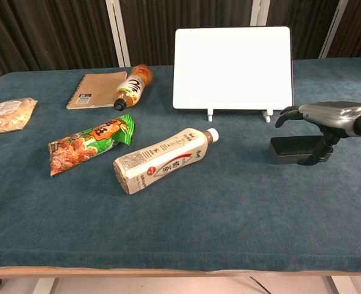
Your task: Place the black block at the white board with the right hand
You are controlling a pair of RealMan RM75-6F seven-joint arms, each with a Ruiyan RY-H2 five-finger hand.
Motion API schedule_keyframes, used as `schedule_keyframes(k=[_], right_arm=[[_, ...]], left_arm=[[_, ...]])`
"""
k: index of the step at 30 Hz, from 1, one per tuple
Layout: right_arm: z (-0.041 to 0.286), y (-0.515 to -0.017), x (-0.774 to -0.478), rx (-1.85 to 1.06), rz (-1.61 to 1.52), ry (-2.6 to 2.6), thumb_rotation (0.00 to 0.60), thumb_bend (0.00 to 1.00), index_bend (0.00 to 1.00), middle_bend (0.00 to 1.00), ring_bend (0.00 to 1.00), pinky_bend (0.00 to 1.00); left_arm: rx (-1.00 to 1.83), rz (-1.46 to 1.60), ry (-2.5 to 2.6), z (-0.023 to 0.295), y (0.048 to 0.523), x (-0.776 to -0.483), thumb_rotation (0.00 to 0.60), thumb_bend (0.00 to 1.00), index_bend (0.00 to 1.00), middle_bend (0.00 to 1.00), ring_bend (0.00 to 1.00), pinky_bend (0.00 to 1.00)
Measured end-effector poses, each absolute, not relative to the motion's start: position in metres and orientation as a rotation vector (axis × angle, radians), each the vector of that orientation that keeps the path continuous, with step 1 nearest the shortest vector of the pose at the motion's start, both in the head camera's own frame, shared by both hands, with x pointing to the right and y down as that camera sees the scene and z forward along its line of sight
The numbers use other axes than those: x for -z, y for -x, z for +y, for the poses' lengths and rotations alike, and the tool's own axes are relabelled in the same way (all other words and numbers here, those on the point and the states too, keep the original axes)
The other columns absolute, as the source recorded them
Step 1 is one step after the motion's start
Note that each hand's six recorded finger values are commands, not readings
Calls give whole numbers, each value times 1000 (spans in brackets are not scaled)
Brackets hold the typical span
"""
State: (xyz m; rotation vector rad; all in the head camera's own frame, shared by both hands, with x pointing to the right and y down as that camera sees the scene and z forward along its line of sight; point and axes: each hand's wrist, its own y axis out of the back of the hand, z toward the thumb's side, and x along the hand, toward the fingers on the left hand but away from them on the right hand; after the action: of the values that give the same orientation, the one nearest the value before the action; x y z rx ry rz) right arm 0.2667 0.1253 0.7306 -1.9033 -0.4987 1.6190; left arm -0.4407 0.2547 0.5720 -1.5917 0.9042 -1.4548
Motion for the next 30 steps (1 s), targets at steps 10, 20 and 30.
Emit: schedule_keyframes(k=[10, 20, 30], right_arm=[[127, -270, -732, -1613, -508, 1889, 600, 159, 367, 0, 0, 0], [126, -275, -739, -1633, -527, 1858, 600, 189, 489, 0, 0, 0], [112, -269, -728, -1560, -612, 1805, 600, 290, 660, 39, 0, 0]], left_arm=[[1453, 912, 1591, 253, 442, -571, 600, 364, 0, 18, 7, 91], [1458, 910, 1603, 250, 442, -574, 600, 363, 0, 19, 7, 91], [1460, 909, 1608, 249, 443, -576, 600, 363, 0, 19, 7, 92]])
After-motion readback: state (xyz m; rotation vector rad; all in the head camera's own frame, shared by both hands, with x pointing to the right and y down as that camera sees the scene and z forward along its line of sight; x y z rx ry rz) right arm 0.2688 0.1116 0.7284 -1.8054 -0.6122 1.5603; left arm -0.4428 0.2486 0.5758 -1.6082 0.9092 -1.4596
